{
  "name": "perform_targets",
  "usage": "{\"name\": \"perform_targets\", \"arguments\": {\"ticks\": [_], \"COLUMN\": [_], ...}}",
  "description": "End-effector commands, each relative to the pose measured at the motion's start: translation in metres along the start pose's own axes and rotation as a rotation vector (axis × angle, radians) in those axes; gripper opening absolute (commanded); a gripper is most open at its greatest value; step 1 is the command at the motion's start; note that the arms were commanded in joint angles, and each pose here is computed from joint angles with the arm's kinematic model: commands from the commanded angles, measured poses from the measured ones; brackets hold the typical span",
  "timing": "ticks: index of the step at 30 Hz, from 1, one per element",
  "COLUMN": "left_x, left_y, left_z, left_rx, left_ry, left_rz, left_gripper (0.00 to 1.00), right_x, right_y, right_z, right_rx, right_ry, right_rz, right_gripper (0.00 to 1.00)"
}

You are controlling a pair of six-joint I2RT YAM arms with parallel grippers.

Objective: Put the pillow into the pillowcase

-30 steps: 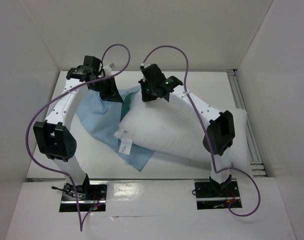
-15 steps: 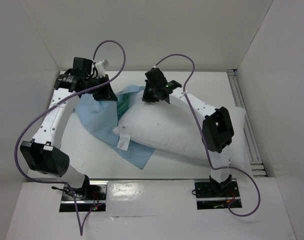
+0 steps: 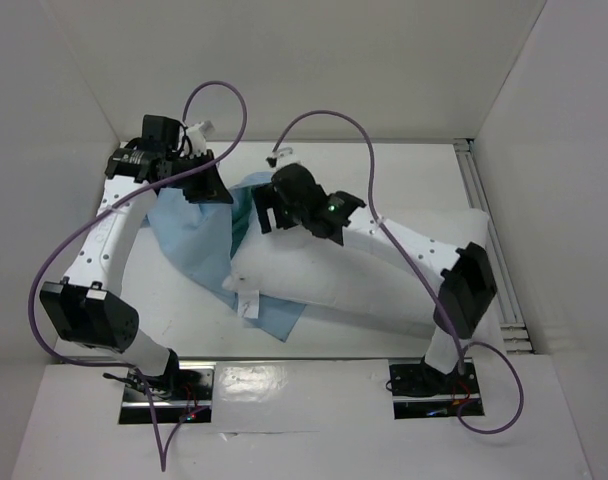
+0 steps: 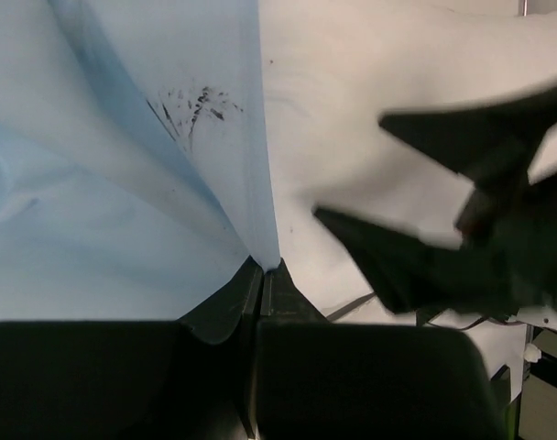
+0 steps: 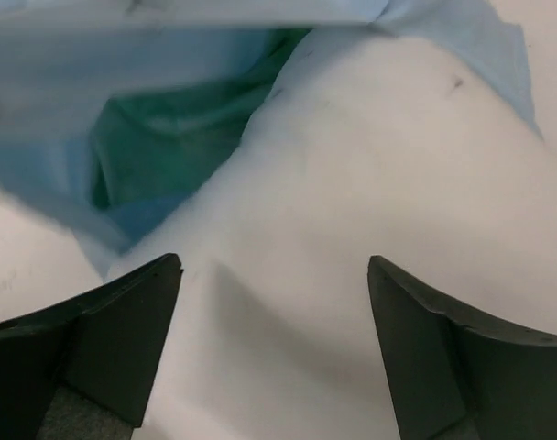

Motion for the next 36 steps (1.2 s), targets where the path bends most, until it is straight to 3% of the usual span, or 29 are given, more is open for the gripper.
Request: {"name": "perform_targets", "arguments": {"ticks": [1,2,4,6,10,13,17,19,21,22,30,36], "left_x": [-0.006,-0.004,-0.003,-0.005,0.003,0.006,0.008,0.004,0.001,-0.002,-0.019,-0.024], "left_y": [-0.001,0.001,0.002,0.004,0.018,0.021,0.023,0.024,0.022,0.022,0.017,0.012], "left_z": [0.005,0.005,0.005,0.006,0.007,0.005,0.003,0.004,0.004,0.004,0.0,-0.007], "left_rx": [0.0,-0.004,-0.004,-0.021,-0.051,-0.067,-0.081,-0.082,-0.078,-0.073,-0.071,-0.076], "left_ry": [-0.014,-0.007,-0.009,-0.015,-0.003,0.015,0.02,0.008,0.0,-0.01,-0.024,-0.007], "left_rz": [-0.02,-0.018,-0.009,-0.004,0.023,0.01,0.021,0.023,0.021,0.028,0.007,-0.027], "left_gripper": [0.0,0.0,0.0,0.0,0.0,0.0,0.0,0.0,0.0,0.0,0.0,0.0], "right_x": [-0.052,-0.058,-0.071,-0.075,-0.077,-0.063,-0.033,-0.019,-0.013,-0.015,-0.012,0.016], "right_y": [0.013,0.016,0.026,0.032,0.054,0.07,0.082,0.086,0.088,0.089,0.068,0.065], "right_z": [-0.004,-0.01,-0.029,-0.039,-0.058,-0.067,-0.083,-0.09,-0.09,-0.086,-0.017,0.011], "right_rx": [-0.224,-0.265,-0.369,-0.425,-0.534,-0.567,-0.602,-0.609,-0.617,-0.611,-0.348,-0.233], "right_ry": [-0.113,-0.126,-0.153,-0.15,-0.137,-0.155,-0.137,-0.126,-0.129,-0.141,-0.212,-0.167], "right_rz": [-0.003,0.006,0.048,0.07,0.117,0.115,0.105,0.092,0.092,0.083,0.052,-0.019], "right_gripper": [0.89,0.79,0.76,0.88,0.99,0.99,0.83,0.63,0.33,0.01,0.0,0.0]}}
Point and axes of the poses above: each gripper's point midway between its finger pads, its own x axis out along the fingers, its own y axis along the line the jaws close on, z = x × y, the point moved 8 cm from there along -x, back along the fingers, and after that the axes turned 1 degree about -x, right-handed, at the moved point
